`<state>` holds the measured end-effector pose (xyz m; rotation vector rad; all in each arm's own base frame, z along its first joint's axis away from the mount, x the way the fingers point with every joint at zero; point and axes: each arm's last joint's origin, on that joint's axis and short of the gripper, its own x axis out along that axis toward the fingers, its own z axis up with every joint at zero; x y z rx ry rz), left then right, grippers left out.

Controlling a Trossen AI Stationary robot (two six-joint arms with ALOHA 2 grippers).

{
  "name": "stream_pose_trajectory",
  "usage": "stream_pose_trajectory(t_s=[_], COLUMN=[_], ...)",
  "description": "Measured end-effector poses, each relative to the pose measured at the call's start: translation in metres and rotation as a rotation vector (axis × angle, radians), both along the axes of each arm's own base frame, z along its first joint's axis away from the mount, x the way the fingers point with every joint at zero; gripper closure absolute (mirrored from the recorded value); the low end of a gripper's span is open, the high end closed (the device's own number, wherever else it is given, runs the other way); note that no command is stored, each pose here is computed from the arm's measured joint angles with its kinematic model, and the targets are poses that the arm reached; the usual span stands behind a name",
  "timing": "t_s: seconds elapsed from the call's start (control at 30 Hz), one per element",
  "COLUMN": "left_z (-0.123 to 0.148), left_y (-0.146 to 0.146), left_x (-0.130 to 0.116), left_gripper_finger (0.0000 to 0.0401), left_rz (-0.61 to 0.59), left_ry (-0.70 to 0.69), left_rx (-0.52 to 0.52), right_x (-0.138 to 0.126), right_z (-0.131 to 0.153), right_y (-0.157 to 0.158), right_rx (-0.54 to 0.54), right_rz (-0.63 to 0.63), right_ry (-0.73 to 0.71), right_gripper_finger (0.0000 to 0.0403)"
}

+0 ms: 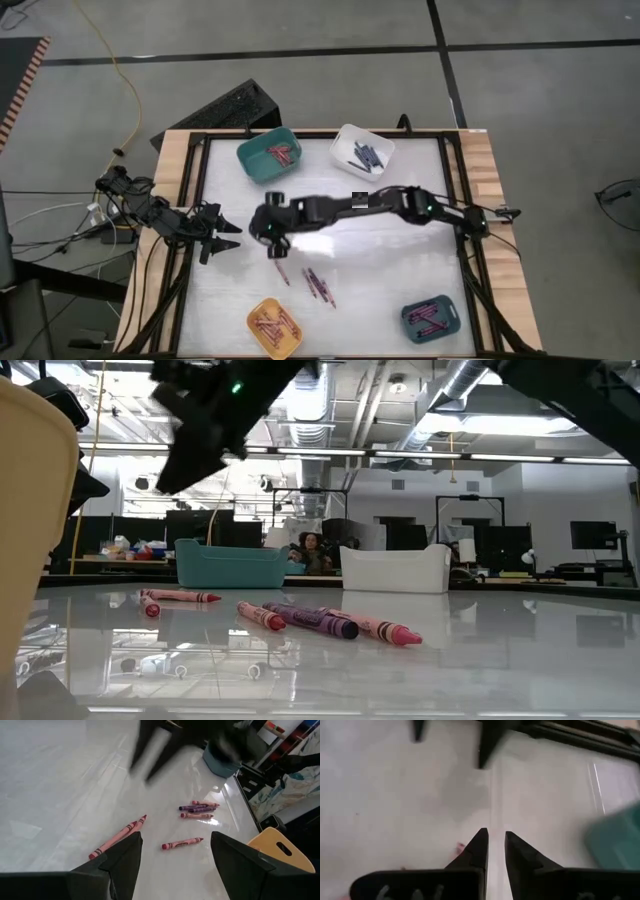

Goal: Sort crayons
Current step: Put the red crayon into the top green bin

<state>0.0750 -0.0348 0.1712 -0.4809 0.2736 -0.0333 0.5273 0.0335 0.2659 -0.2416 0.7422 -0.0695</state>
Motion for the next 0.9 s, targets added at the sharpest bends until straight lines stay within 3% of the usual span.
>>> stream_pose_trajectory(t_s=[0.2, 0.37, 0.9], left_z=[0.0, 0.0, 0.0], left_y=[0.0, 0.0, 0.0], left_x=[0.0, 0.0, 0.0], left_gripper_finger=[0.0173, 0.0173, 0.0173], left_rz=[0.0, -0.001, 0.0], left_ry=[0.0, 0.0, 0.0], left_rx=[0.0, 0.0, 0.0], right_x=[0.017, 0.022, 0.03], right_z=[-0.041, -0.059, -0.086], right_y=[0.007, -0.006, -0.009], right_rx=[-0.023, 0.037, 0.116], right_rz=[0.027, -0.023, -0.068], right_ry=[0.024, 0.039, 0.026], right_gripper_finger=[0.0341, 0.0341, 0.0341])
